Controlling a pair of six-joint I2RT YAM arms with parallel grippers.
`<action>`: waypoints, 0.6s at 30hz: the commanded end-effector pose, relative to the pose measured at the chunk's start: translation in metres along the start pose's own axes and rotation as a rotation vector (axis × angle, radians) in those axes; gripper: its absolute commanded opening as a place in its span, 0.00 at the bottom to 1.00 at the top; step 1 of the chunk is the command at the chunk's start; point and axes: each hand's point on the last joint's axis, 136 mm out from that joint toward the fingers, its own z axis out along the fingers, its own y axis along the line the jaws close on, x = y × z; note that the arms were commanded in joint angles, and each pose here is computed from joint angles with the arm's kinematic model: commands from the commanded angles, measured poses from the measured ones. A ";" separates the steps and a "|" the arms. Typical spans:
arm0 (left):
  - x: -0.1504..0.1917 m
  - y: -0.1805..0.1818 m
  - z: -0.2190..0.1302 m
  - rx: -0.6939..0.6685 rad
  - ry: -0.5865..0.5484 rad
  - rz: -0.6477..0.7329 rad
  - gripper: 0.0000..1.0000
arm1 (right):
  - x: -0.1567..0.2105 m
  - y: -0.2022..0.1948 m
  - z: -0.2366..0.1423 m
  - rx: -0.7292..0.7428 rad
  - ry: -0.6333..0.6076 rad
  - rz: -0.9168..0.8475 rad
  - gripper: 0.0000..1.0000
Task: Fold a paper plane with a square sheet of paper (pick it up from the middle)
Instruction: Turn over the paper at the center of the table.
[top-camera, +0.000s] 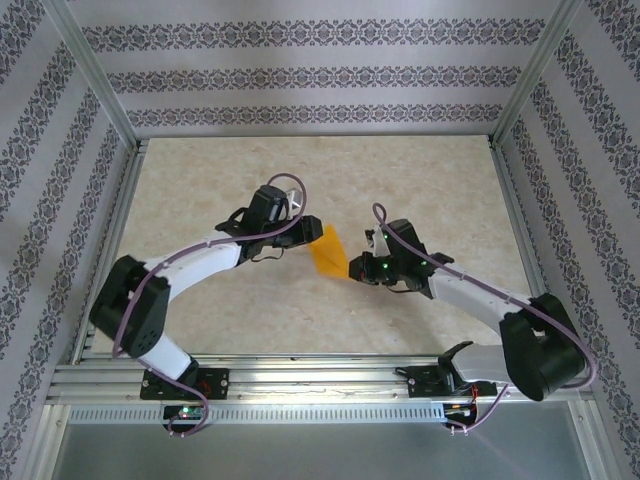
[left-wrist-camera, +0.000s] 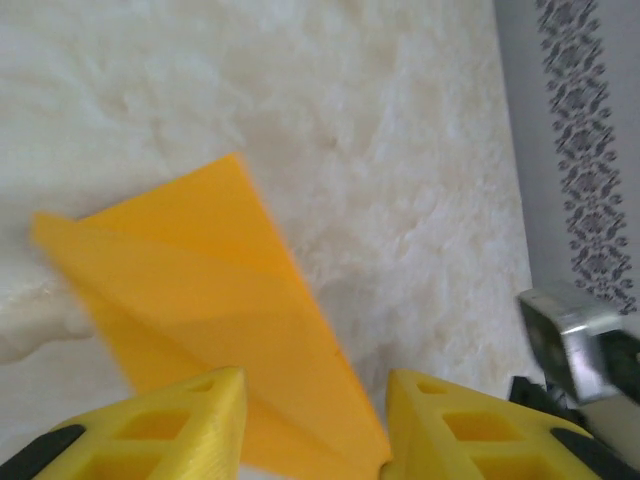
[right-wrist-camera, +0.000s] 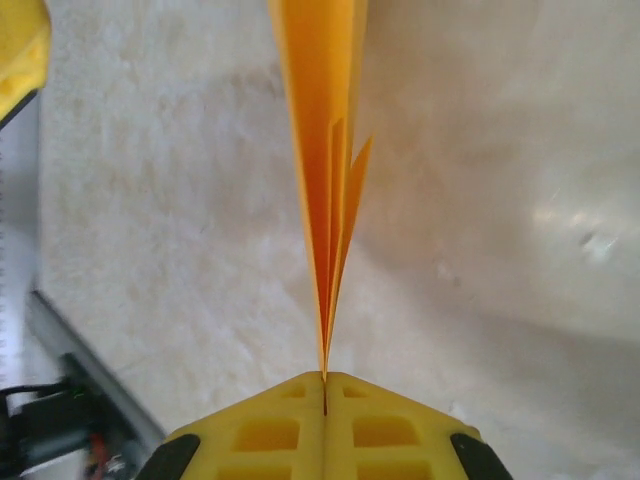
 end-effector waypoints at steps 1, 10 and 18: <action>-0.016 0.013 -0.023 -0.093 -0.084 0.043 0.42 | -0.010 -0.022 -0.031 0.247 -0.017 -0.260 0.01; -0.026 0.034 -0.053 -0.158 -0.212 0.032 0.43 | -0.051 -0.018 -0.079 0.641 -0.129 -0.732 0.00; -0.033 0.048 -0.068 -0.175 -0.294 -0.035 0.43 | -0.072 -0.021 -0.093 0.982 -0.175 -0.925 0.01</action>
